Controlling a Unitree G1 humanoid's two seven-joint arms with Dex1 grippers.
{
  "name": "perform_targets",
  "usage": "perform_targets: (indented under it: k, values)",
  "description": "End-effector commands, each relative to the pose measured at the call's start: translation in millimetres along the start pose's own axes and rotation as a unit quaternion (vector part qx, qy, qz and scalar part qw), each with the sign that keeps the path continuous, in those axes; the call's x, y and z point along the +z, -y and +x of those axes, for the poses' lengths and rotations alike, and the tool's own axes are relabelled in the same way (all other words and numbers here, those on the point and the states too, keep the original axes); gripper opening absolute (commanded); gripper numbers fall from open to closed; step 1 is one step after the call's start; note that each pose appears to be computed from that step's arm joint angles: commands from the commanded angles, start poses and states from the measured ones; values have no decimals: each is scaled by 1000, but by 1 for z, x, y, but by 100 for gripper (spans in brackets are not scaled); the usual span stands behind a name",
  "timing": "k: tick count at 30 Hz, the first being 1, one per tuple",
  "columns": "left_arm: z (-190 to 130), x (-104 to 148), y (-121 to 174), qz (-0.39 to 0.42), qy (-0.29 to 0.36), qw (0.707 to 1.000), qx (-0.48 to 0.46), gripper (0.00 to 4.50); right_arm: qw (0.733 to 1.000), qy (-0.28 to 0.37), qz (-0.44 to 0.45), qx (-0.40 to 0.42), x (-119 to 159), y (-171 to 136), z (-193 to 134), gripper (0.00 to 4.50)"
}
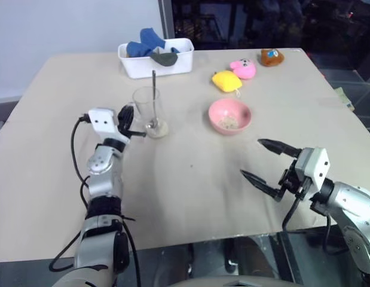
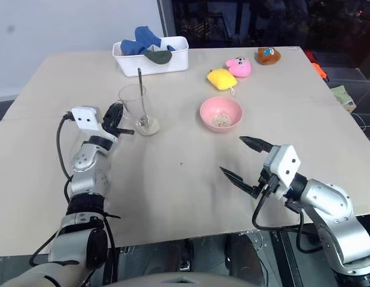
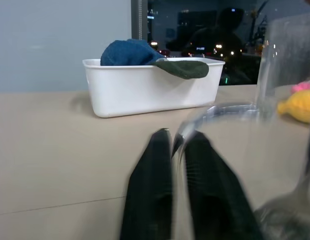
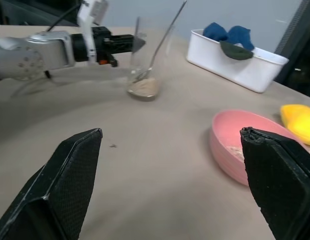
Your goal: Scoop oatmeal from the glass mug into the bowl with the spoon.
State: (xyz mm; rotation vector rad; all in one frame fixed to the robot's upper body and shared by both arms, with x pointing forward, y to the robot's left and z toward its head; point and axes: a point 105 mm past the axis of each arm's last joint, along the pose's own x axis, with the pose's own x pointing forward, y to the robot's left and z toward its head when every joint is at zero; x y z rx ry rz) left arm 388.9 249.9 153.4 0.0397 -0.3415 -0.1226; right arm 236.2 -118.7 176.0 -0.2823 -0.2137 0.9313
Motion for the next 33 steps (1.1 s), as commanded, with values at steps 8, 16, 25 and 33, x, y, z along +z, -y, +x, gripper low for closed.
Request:
perform_targets:
  k: [8,16,25,33]
  values:
    - [-27,-9,-9,15,-2,1000,21,431,1000,11,-26,-7,7,9,3,450]
    - [-58,6,3,-10,-20,999,-28,448,1000,-6,-20,11,-2,6,2,450]
    - [-119,28,41,-37,-139,962,-231,448,993,-107,-31,-28,-39,20,-40,450]
    - [-133,35,27,-31,-170,950,-260,448,987,-144,-7,-76,-63,24,-67,450]
